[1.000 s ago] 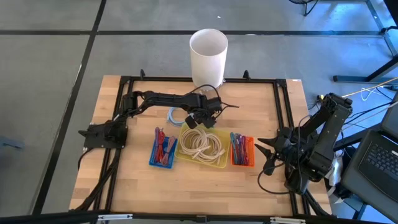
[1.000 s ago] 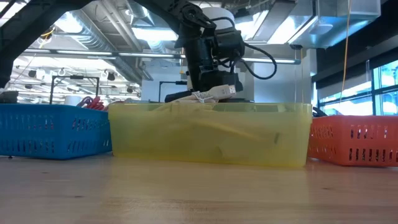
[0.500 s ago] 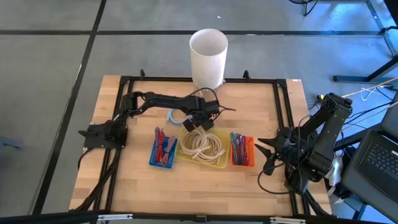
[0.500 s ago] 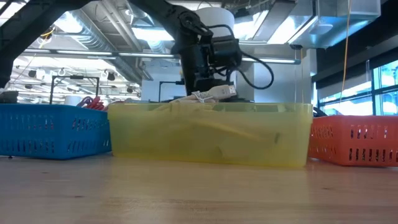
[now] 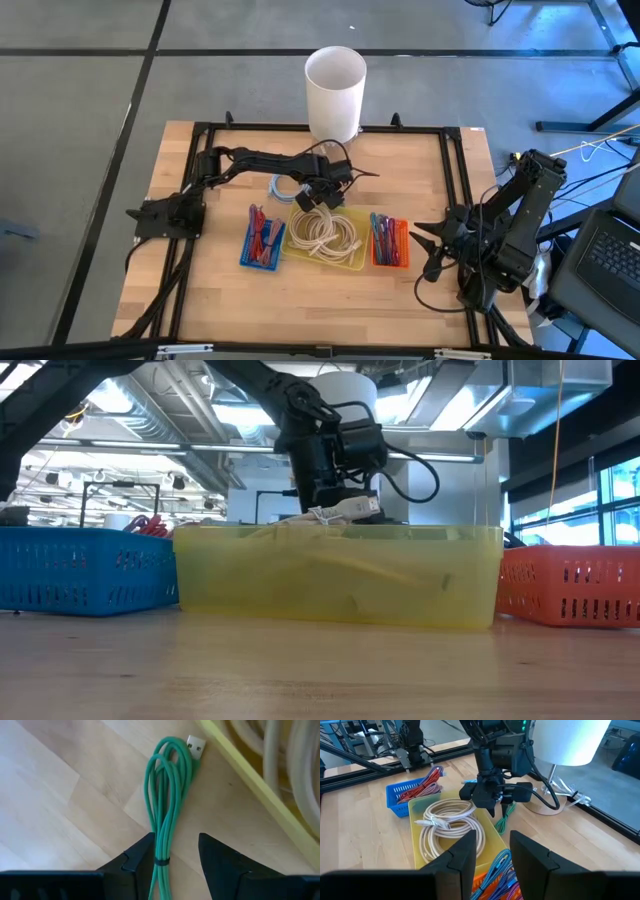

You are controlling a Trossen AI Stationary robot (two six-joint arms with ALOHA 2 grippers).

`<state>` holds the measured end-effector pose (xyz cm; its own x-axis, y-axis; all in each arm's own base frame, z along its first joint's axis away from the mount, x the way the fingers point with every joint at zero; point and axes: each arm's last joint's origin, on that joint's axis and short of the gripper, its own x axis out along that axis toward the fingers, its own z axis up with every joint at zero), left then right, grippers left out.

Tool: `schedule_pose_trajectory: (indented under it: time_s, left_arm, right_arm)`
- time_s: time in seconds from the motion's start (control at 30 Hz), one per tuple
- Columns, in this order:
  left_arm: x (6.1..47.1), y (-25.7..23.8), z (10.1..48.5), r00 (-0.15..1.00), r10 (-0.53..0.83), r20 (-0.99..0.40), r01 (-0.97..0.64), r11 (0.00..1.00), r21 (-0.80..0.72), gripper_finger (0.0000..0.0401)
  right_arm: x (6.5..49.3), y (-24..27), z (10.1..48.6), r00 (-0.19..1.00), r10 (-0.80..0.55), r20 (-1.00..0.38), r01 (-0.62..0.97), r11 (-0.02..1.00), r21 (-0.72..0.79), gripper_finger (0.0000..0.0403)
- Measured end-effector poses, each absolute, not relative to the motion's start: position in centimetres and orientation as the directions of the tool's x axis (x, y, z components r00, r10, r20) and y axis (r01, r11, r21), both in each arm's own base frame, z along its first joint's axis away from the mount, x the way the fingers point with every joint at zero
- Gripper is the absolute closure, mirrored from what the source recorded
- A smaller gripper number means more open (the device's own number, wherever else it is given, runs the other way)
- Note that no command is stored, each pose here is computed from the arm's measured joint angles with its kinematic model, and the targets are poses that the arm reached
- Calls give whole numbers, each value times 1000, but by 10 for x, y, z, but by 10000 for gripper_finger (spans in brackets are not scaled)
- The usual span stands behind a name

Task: Pick & Place USB Port
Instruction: Put the green charger cable into the blue bin

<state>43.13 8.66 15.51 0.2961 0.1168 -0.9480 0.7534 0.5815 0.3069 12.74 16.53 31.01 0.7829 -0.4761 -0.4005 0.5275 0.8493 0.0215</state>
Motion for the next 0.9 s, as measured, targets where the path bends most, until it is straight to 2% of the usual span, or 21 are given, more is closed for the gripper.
schedule_pose_trajectory:
  time_s: [0.27, 0.37, 0.47, 0.5, 0.67, 0.9]
  left_arm:
    - [431, 86, 141, 248, 74, -966, 773, 586, 243, 288]
    - [429, 85, 140, 235, 72, -969, 777, 586, 232, 327]
    - [430, 84, 141, 239, 74, -968, 773, 589, 236, 385]
    - [430, 84, 141, 237, 78, -968, 770, 593, 237, 391]
    - [431, 84, 154, 230, 137, -964, 756, 599, 265, 399]
    - [436, 71, 186, 205, 127, -970, 735, 635, 238, 400]
  right_arm:
    - [128, 165, 310, 783, -476, -401, 528, 849, 23, 281]
    - [128, 166, 310, 783, -475, -401, 528, 849, 24, 281]
    - [128, 166, 310, 784, -475, -401, 527, 849, 24, 281]
    - [128, 166, 310, 783, -475, -401, 528, 849, 24, 281]
    - [128, 165, 310, 783, -476, -400, 527, 849, 23, 281]
    - [128, 166, 310, 783, -475, -400, 528, 849, 25, 281]
